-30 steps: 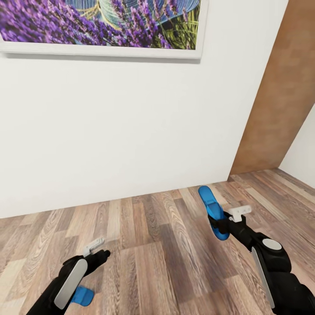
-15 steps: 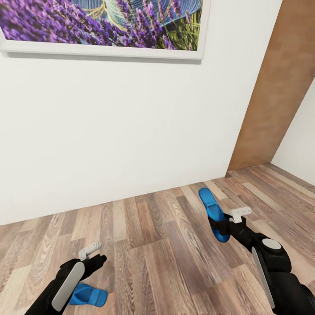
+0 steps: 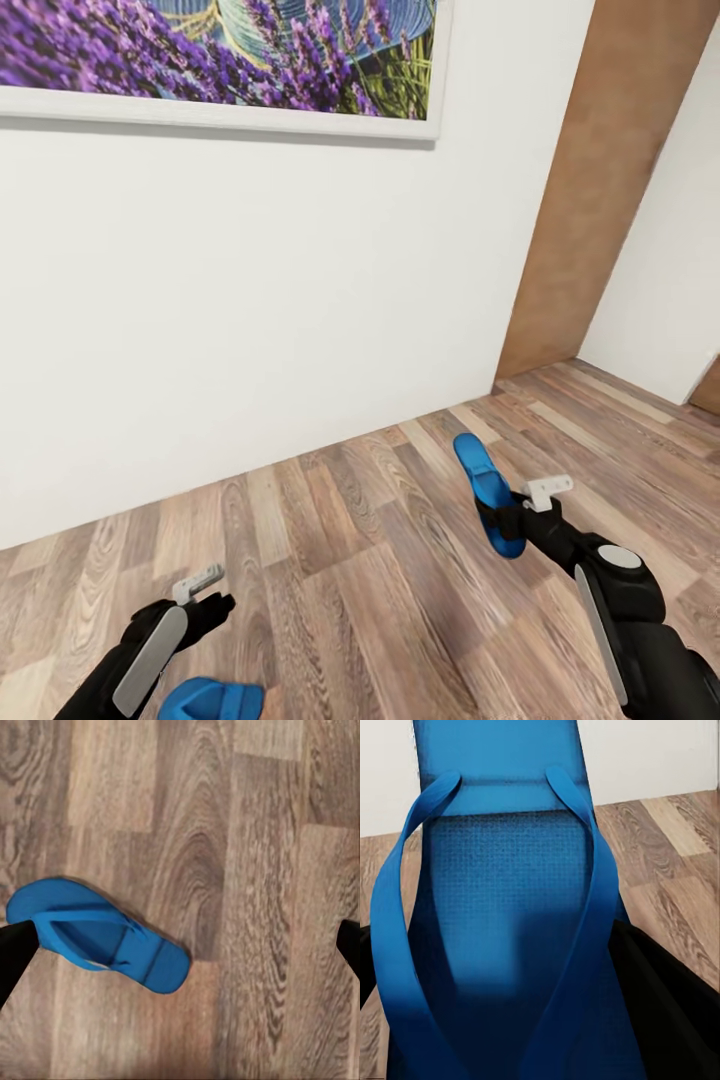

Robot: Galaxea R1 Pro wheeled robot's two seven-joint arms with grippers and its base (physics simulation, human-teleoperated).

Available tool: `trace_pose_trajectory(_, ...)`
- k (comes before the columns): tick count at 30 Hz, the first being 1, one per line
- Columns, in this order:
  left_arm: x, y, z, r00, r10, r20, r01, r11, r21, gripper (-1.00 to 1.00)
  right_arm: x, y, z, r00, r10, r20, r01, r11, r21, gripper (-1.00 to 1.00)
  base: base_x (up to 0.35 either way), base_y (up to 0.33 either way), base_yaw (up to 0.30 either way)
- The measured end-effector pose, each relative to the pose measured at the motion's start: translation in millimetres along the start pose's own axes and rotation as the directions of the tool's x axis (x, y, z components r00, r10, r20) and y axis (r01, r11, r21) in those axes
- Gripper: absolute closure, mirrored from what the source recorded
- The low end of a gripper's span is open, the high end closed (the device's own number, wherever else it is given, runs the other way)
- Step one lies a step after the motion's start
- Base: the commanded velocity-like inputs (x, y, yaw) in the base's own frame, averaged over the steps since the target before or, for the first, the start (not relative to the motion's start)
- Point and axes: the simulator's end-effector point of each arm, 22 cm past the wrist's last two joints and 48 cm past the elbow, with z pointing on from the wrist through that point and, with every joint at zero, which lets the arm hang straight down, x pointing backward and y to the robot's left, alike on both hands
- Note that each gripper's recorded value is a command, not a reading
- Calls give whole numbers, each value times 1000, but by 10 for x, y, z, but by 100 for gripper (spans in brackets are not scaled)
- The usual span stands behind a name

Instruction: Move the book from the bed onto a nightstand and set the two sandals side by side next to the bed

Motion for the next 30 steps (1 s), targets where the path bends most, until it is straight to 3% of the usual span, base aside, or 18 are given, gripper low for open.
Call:
trace_pose_trajectory(5,-37,63,-3,999,31,15,-30,999,-24,-100,37,1,-6,1000,7,-20,-7,1000,0,100,0,325,-263)
trace_pose_trajectory(9,-137,188,-15,992,113,52,-109,990,-85,-100,42,7,-10,1000,9,-24,-9,1000,-1,100,0,325,-263)
trace_pose_trajectory(16,-147,228,-23,988,144,59,-137,985,-105,-100,28,10,-17,1000,9,-23,-9,1000,-2,100,0,325,-263)
trace_pose_trajectory(26,2,25,-27,965,256,52,-250,963,-96,-100,7,9,-29,1000,8,-19,-8,1000,-1,100,0,280,-263)
trace_pose_trajectory(27,79,-52,-24,954,296,46,-291,952,-93,-100,9,10,-29,1000,9,-20,-9,1000,-2,100,0,55,-263)
trace_pose_trajectory(30,95,-75,-28,950,309,46,-304,948,-93,-100,5,7,-33,1000,8,-19,-8,1000,-1,100,0,34,-263)
